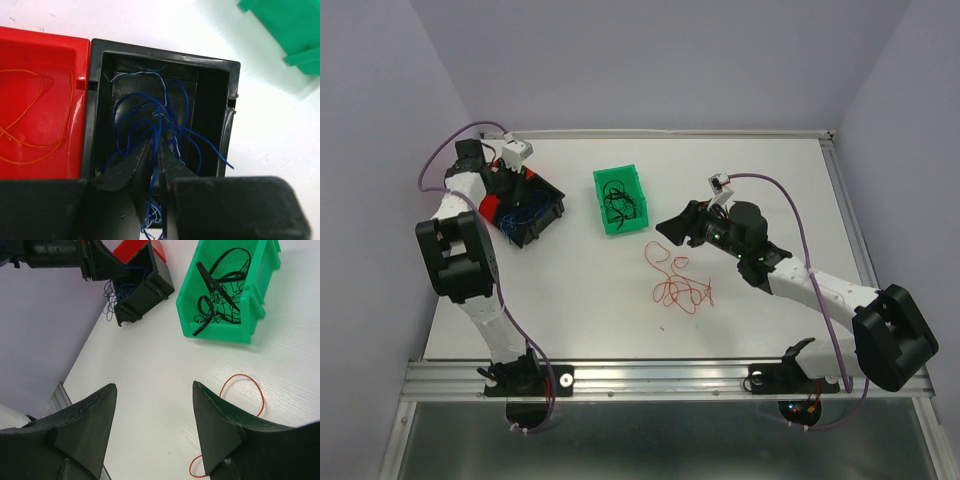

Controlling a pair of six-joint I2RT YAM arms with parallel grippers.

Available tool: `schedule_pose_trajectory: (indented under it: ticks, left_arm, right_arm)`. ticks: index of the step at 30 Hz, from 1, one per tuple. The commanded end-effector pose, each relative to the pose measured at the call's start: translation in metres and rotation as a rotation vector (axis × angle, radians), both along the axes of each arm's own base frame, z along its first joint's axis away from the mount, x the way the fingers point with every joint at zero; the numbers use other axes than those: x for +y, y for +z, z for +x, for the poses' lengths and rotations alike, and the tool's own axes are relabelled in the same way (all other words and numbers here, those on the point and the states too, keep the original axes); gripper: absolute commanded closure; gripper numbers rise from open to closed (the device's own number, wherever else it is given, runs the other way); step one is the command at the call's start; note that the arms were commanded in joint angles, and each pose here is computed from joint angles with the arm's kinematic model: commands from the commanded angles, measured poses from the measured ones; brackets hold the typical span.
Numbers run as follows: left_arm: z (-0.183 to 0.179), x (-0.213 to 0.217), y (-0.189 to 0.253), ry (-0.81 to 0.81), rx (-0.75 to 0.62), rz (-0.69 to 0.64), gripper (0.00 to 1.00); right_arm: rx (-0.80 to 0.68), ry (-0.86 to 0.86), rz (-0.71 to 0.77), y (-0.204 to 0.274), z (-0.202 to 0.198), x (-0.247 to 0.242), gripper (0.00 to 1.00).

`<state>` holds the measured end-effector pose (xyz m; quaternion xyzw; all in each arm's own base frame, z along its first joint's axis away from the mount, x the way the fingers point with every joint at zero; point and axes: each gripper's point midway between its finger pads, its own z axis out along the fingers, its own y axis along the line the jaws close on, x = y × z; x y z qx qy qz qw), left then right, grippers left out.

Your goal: Untangle the cables

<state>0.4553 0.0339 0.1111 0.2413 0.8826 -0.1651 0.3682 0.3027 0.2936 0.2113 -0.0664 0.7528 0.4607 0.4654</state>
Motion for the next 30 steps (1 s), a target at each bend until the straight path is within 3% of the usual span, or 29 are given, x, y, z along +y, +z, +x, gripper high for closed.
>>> schedule_pose_trajectory:
  ticks: [1, 9, 16, 22, 24, 25, 30]
  left_arm:
    - [0.018, 0.004, -0.002, 0.046, -0.072, 0.079, 0.78]
    - [0.036, -0.004, -0.019, 0.089, -0.126, 0.172, 0.8]
    - [0.029, 0.001, 0.008, 0.107, -0.183, 0.21, 0.47]
    - [0.009, 0.008, 0.043, 0.129, -0.226, 0.274, 0.37]
    - [-0.001, 0.009, 0.059, 0.131, -0.258, 0.297, 0.33]
    - [-0.007, 0.008, 0.073, 0.133, -0.29, 0.309, 0.28]
    - [-0.023, 0.001, 0.105, 0.125, -0.357, 0.351, 0.19]
  right_arm:
    - [-0.027, 0.016, 0.025, 0.011, -0.001, 0.005, 0.33]
    - [-0.029, 0.011, 0.025, 0.011, -0.001, 0.004, 0.33]
    - [0.024, -0.077, -0.046, -0.004, 0.014, -0.004, 0.33]
    - [0.13, -0.225, -0.227, -0.025, 0.032, -0.028, 0.24]
    - [0.178, -0.254, -0.326, -0.041, 0.027, -0.039, 0.16]
    - [0.17, -0.269, -0.367, -0.041, 0.026, -0.04, 0.0]
    - [0.282, -0.33, -0.648, -0.097, -0.008, -0.057, 0.0]
